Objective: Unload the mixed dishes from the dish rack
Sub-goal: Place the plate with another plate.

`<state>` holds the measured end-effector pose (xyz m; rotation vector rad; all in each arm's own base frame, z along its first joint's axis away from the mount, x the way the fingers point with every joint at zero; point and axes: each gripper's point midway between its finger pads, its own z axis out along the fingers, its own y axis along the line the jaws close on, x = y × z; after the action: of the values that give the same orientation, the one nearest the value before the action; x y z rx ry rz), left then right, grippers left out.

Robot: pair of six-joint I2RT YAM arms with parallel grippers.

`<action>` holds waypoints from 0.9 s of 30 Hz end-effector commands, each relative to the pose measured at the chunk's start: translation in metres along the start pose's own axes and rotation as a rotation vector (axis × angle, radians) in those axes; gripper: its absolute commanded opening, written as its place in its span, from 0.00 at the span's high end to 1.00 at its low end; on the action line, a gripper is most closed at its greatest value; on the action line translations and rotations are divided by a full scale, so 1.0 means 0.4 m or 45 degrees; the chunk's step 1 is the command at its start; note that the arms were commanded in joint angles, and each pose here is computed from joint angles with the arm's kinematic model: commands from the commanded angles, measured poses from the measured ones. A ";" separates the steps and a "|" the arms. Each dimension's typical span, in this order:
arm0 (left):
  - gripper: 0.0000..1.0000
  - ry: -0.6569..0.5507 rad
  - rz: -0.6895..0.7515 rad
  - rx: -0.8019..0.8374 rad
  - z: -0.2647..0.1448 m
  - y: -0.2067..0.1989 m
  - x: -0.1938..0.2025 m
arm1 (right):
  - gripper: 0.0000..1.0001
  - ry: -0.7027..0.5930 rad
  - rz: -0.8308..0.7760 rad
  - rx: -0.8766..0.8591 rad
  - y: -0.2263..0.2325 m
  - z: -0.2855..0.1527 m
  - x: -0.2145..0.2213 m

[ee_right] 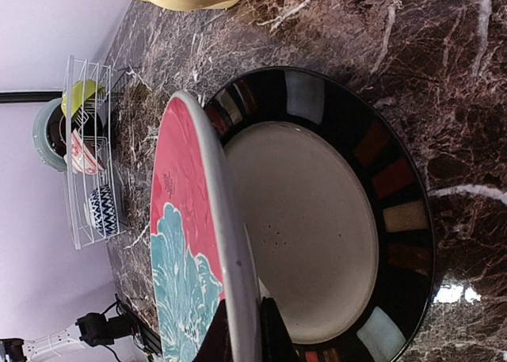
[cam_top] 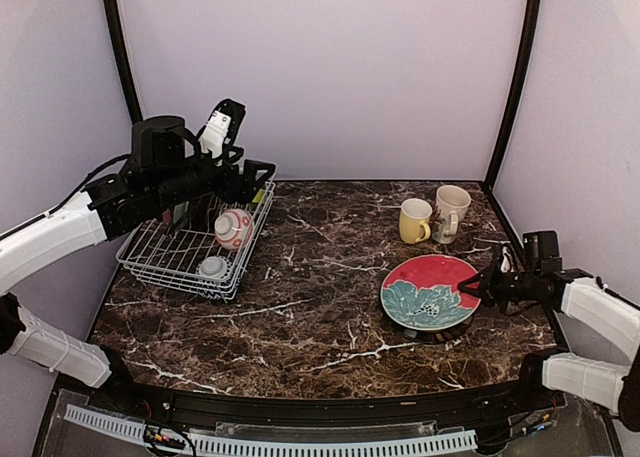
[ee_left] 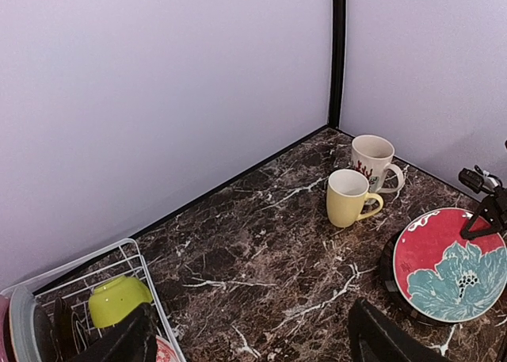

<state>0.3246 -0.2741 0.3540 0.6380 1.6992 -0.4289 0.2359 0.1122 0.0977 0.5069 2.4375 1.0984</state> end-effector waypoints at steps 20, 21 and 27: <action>0.18 -0.006 -0.040 -0.005 0.000 0.018 0.009 | 0.91 -0.060 -0.086 -0.117 0.002 0.026 -0.028; 0.18 -0.009 -0.040 -0.006 -0.002 0.019 0.007 | 0.88 -0.060 -0.084 -0.113 0.000 0.026 -0.028; 0.18 -0.016 -0.036 -0.016 -0.008 0.022 0.003 | 0.76 -0.045 -0.074 -0.019 -0.020 0.020 -0.029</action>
<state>0.3292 -0.2690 0.3513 0.6085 1.7122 -0.4372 0.2357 0.1074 0.0693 0.5121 2.4436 1.0914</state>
